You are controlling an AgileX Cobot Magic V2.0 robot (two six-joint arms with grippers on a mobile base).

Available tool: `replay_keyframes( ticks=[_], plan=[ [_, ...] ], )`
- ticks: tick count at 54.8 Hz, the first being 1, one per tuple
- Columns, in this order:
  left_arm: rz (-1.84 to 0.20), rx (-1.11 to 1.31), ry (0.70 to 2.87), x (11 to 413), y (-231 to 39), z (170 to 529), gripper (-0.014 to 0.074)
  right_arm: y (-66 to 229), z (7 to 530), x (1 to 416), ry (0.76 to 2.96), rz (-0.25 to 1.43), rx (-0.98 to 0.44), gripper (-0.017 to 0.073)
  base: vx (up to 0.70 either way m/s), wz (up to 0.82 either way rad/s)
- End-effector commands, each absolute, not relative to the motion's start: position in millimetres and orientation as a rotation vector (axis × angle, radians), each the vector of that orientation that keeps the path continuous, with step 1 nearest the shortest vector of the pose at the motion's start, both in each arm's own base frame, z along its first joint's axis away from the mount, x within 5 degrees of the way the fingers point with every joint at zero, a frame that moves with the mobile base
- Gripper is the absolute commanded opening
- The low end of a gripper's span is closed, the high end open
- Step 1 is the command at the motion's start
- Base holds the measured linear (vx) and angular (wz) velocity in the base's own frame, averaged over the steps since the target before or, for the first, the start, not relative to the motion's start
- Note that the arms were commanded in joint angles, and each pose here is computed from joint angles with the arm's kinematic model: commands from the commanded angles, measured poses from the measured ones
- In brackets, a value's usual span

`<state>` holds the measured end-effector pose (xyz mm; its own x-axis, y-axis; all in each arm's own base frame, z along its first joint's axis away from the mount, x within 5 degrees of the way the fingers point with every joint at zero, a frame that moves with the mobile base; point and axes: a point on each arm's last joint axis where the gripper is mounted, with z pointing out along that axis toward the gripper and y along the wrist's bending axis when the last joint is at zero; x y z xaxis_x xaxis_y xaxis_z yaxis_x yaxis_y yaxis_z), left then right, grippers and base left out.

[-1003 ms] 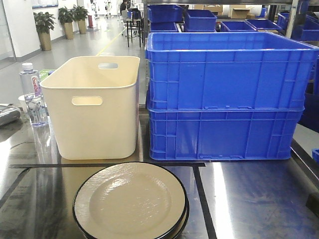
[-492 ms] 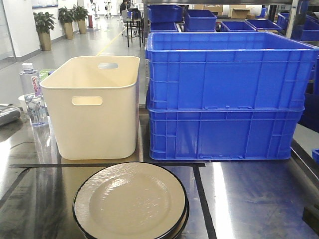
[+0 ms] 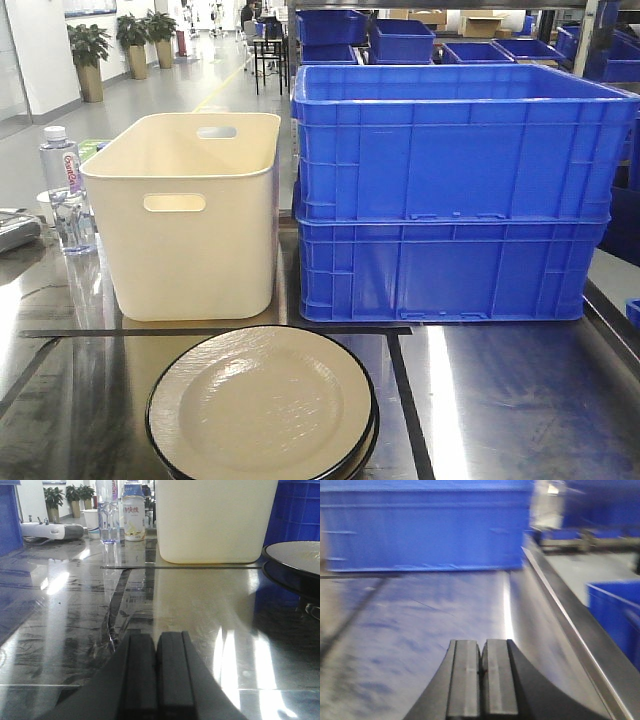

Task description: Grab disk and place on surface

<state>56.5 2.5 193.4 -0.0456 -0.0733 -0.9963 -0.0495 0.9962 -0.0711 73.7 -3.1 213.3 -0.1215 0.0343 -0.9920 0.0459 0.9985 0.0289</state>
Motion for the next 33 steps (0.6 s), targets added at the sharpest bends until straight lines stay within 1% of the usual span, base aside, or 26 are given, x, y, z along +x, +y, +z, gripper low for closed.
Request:
replay_keyframes(
  ticks=[1,9,33],
  plan=[
    [-0.031,-0.093,1.549,56.4,2.2,193.1,0.0001,-5.8,208.5,65.6,1.566,-0.047,0.091,-0.0009,0.0,0.0],
    [-0.031,-0.093,1.55,56.5,2.2,193.0,0.0001,-5.0,198.7,55.2,1.559,-0.065,0.075,-0.0009,0.0,0.0],
    [-0.03,-0.092,1.551,56.5,2.2,192.9,0.0001,-5.1,199.1,55.6,1.557,-0.075,0.066,-0.0009,0.0,0.0]
  ],
)
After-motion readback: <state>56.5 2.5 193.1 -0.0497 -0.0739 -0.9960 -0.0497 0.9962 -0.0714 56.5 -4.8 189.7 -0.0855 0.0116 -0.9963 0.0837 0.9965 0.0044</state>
